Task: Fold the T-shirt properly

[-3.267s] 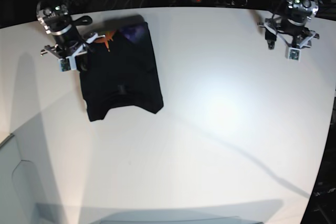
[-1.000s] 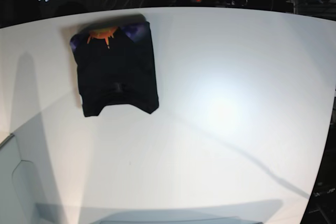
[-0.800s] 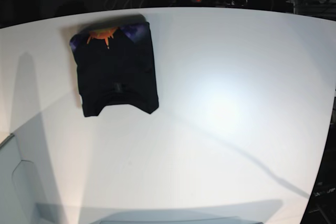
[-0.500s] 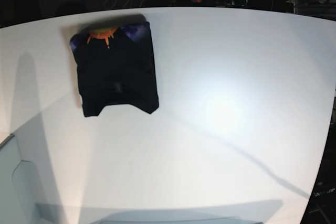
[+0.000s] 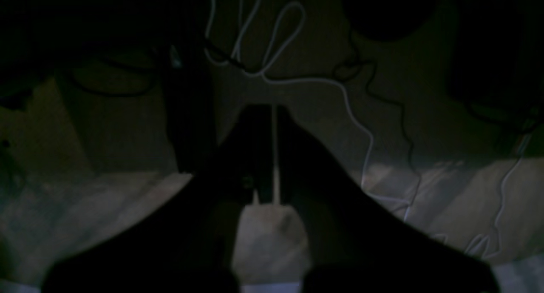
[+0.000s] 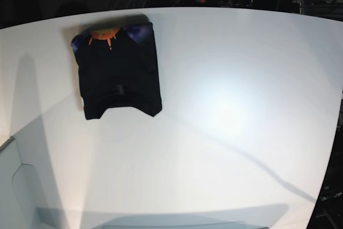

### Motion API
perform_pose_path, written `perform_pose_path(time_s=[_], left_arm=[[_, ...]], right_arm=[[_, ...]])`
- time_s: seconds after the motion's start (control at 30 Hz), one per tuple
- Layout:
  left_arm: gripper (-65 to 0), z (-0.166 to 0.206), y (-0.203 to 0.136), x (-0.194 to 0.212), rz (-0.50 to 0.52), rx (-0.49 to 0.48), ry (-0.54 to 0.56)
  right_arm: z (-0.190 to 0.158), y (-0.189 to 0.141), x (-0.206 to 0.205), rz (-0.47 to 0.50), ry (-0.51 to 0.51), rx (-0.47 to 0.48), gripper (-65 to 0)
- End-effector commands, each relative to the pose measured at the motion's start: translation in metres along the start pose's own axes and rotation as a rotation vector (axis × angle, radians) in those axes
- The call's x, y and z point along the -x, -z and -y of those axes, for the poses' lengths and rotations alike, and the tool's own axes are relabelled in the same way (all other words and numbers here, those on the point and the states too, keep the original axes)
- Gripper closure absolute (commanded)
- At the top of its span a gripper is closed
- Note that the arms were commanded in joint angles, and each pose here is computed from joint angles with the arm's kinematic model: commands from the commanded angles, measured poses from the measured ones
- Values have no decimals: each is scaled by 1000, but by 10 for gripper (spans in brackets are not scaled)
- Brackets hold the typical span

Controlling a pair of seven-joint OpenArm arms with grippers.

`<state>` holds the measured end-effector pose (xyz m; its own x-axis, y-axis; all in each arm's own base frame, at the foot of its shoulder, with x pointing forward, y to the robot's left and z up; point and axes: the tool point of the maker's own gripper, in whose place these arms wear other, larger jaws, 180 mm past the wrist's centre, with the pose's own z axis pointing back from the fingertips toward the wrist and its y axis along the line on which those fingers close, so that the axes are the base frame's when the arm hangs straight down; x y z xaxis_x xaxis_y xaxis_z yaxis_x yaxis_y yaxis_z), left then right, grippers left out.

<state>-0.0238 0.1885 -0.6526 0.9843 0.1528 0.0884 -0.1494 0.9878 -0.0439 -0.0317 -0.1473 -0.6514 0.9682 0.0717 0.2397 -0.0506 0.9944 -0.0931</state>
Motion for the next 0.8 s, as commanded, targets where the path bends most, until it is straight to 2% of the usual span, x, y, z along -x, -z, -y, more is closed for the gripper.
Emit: perform_pose_path(time_s=[0.0,0.17,0.43,0.77], left_arm=[[0,-2,0,-3,9,2,14],[0,3,0,-3,6,12,42],[0,21,4,-16,22,39,45],[0,33,5,-15,24,57,38]], right_arm=[[0,-3,7,-7,-5,14,0],[-9,-1,0,3,-2,-1,0],[6,4,-2,-45,-9,18,0],[9,5,-5,-36,-10,23,0]])
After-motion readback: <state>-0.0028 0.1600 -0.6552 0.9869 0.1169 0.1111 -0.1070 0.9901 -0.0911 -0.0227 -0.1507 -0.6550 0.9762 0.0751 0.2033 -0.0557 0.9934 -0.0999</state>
